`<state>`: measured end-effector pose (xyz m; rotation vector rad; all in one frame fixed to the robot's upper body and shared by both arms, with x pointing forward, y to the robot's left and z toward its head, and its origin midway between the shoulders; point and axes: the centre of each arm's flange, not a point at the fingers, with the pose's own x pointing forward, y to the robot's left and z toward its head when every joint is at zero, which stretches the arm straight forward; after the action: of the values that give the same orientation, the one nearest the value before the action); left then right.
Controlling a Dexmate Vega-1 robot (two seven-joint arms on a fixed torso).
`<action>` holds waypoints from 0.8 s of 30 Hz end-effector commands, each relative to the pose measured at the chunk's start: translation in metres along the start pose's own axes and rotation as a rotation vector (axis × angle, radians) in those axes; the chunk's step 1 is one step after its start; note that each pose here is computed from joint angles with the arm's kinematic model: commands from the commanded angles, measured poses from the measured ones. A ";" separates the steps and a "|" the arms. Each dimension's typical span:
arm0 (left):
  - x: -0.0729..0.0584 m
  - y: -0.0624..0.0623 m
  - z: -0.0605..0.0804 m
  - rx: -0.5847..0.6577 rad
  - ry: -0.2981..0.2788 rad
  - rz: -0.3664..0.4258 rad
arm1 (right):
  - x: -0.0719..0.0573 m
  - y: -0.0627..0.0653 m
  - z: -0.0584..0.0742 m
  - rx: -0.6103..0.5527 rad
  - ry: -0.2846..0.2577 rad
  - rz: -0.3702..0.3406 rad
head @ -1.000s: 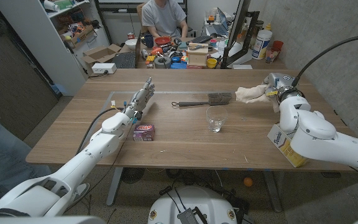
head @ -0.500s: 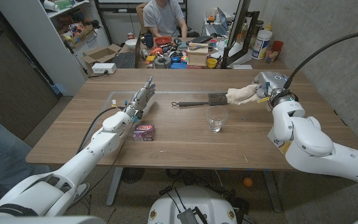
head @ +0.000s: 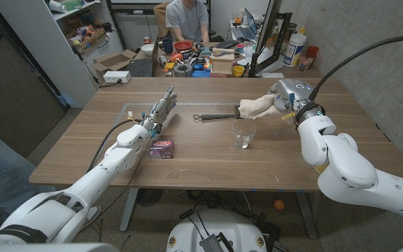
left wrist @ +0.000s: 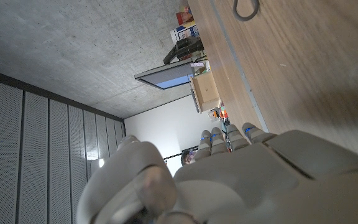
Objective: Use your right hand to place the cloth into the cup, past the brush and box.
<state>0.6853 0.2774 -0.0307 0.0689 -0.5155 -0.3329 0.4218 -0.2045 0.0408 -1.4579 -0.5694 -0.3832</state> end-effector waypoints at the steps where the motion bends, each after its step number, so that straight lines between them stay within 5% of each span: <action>1: 0.001 0.002 0.004 0.009 -0.003 -0.005 | -0.005 -0.007 0.025 0.053 -0.105 -0.009; 24: -0.004 0.004 0.010 0.015 -0.015 0.001 | 0.001 0.011 0.060 0.100 -0.221 0.019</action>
<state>0.6806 0.2821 -0.0243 0.0813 -0.5283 -0.3292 0.4140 -0.1579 0.0393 -1.4273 -0.7182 -0.2308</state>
